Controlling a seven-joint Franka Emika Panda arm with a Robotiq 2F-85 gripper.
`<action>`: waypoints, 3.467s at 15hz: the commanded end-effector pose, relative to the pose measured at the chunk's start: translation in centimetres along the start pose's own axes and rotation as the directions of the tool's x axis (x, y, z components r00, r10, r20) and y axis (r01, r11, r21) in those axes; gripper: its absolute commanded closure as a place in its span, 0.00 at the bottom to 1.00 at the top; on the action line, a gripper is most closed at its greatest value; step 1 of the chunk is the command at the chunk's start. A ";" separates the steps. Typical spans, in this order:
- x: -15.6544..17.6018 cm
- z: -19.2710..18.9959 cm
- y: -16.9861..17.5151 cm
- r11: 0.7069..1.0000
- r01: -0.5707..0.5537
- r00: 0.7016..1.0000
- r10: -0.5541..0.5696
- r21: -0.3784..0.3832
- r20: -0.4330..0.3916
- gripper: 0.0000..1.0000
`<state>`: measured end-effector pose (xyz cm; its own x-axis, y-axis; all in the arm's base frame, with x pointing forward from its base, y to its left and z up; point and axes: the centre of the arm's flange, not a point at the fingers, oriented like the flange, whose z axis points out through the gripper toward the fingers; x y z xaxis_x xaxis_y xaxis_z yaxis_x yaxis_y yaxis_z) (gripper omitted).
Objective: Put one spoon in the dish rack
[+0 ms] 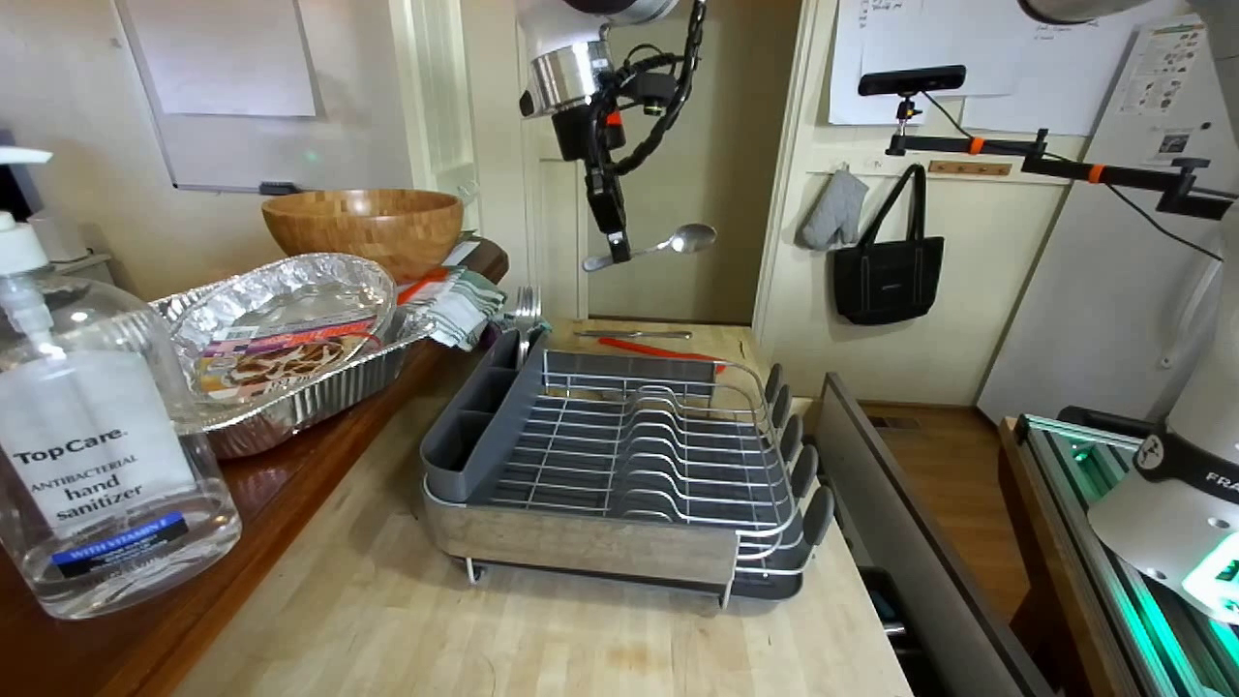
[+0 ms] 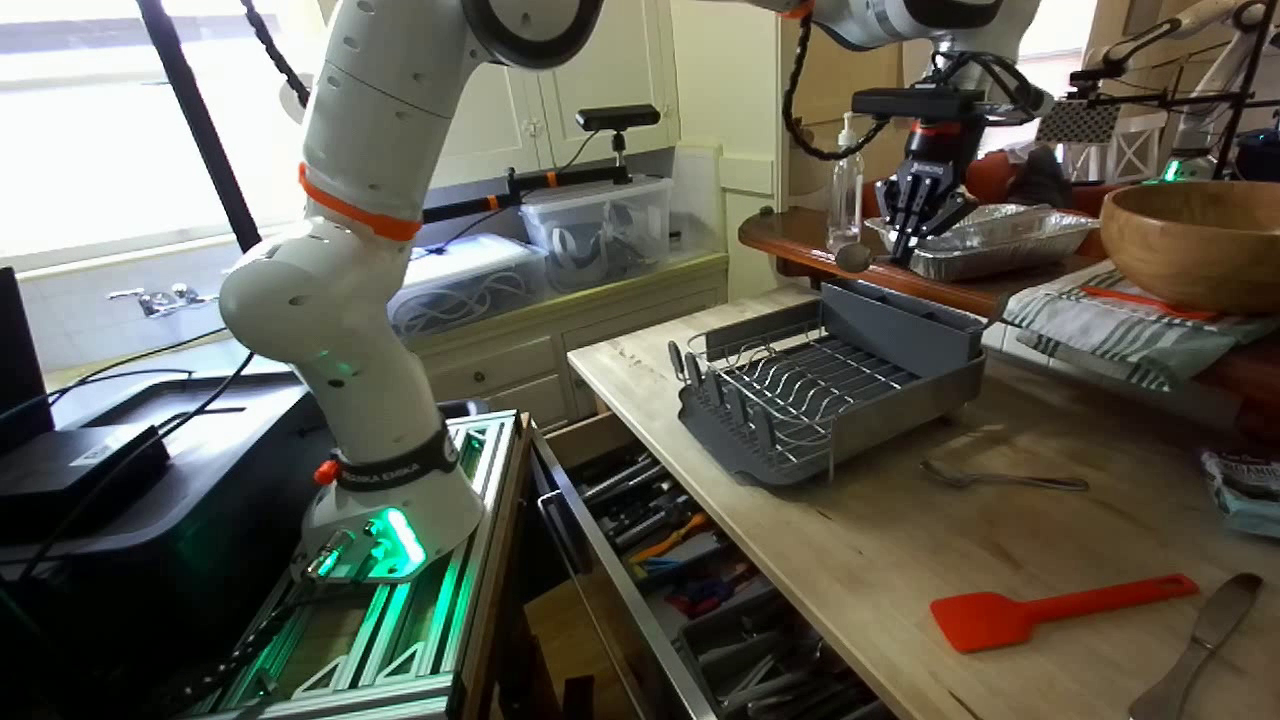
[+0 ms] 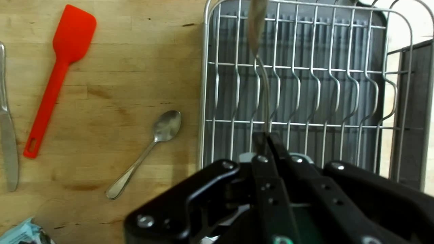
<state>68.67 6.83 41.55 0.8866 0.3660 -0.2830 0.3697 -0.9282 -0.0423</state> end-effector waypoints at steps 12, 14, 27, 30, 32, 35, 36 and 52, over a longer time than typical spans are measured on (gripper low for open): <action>8.5 4.3 -8.6 0.802 0.370 0.926 -0.275 -0.470 0.260 0.99; 9.0 4.6 -9.3 0.761 0.413 0.908 -0.303 -0.500 0.290 0.99; 13.0 7.2 -13.7 0.539 0.630 0.776 -0.451 -0.559 0.440 0.99; 13.5 8.0 -14.9 0.491 0.678 0.735 -0.472 -0.547 0.488 0.99; 13.6 8.4 -15.7 0.461 0.709 0.705 -0.485 -0.534 0.517 0.99; 13.9 9.0 -16.8 0.423 0.745 0.666 -0.498 -0.515 0.555 0.99; 14.1 9.3 -17.2 0.412 0.754 0.656 -0.500 -0.511 0.565 0.99; 16.3 12.4 -19.8 0.325 0.805 0.591 -0.508 -0.496 0.626 0.99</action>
<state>70.97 28.83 26.32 0.1764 0.6551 -0.7347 0.9726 -0.0012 0.2324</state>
